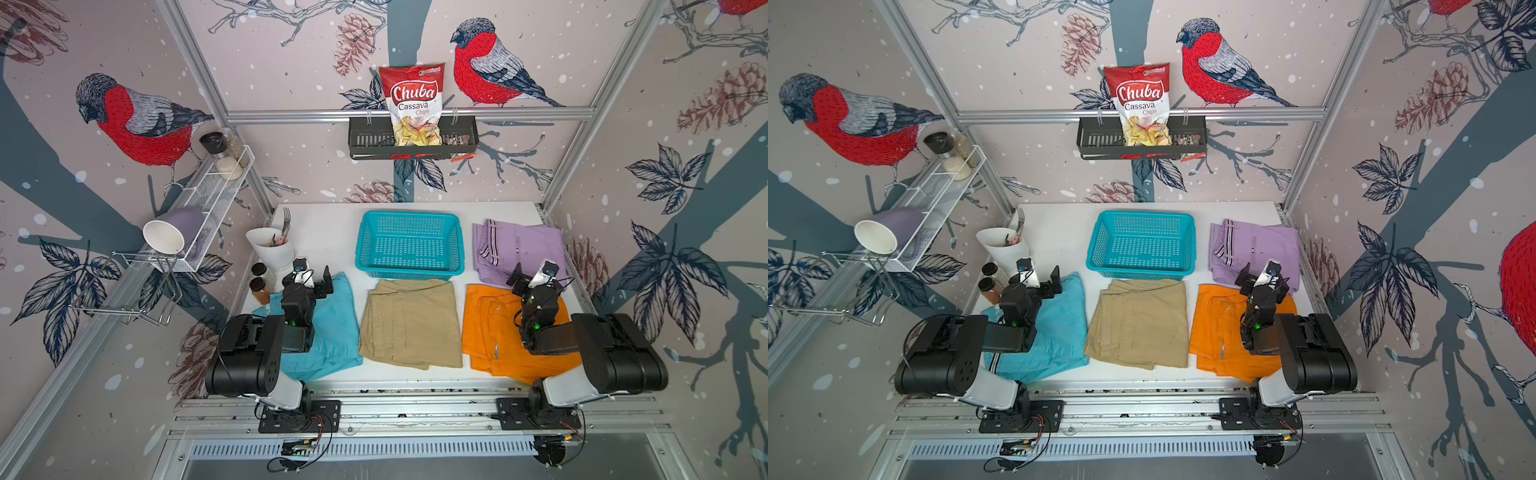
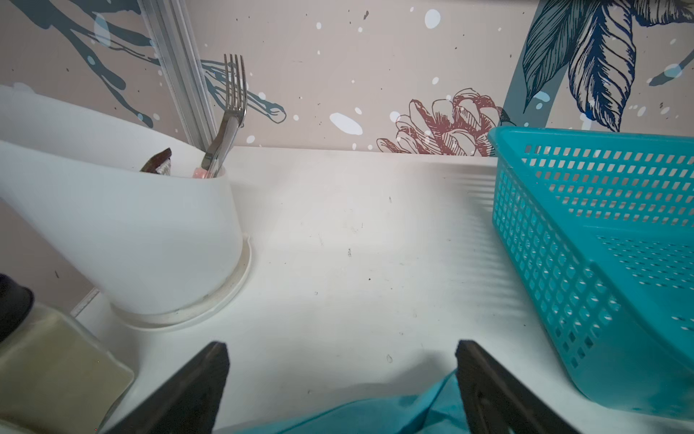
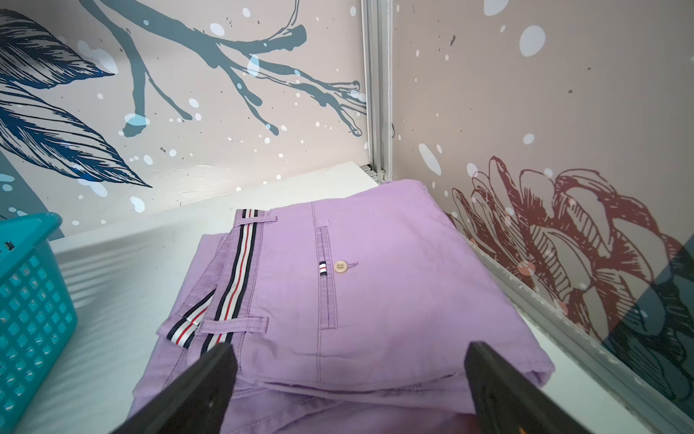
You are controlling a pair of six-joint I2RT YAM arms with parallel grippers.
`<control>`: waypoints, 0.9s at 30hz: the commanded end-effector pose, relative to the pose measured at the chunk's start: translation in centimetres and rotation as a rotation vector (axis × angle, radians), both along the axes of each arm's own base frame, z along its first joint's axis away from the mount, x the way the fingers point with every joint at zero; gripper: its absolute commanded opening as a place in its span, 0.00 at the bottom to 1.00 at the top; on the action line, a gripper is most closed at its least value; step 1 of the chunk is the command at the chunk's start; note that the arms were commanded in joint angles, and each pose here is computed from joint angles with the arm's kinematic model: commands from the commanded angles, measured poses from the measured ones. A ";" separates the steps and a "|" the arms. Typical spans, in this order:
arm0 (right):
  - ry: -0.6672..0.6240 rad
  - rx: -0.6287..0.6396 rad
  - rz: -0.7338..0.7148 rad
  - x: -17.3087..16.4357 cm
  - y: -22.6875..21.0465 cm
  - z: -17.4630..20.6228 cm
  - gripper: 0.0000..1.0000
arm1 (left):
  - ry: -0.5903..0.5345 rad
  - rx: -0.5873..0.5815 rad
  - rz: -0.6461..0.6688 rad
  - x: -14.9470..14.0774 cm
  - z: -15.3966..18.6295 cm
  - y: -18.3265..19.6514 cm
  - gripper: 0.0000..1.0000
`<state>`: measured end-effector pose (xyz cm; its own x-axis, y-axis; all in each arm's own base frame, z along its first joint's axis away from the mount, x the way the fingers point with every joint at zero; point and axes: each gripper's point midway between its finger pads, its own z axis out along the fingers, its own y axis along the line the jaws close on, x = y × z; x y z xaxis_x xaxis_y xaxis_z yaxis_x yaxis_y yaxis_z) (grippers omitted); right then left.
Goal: Put the folded long pants in the basket
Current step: Pick up the long pant at the center of the board.
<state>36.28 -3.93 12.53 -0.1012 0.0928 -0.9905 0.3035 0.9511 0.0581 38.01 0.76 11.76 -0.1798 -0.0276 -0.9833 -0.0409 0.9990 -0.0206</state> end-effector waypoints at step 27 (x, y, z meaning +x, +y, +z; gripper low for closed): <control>-0.027 -0.001 -0.015 0.0 0.0 0.8 1.00 | -0.017 0.010 0.013 0.2 0.5 0.2 0.98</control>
<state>36.27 -3.93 12.57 -0.1001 0.0928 -0.9906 0.3034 0.9511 0.0584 38.01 0.76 11.76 -0.1798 -0.0273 -0.9833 -0.0431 0.9989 -0.0198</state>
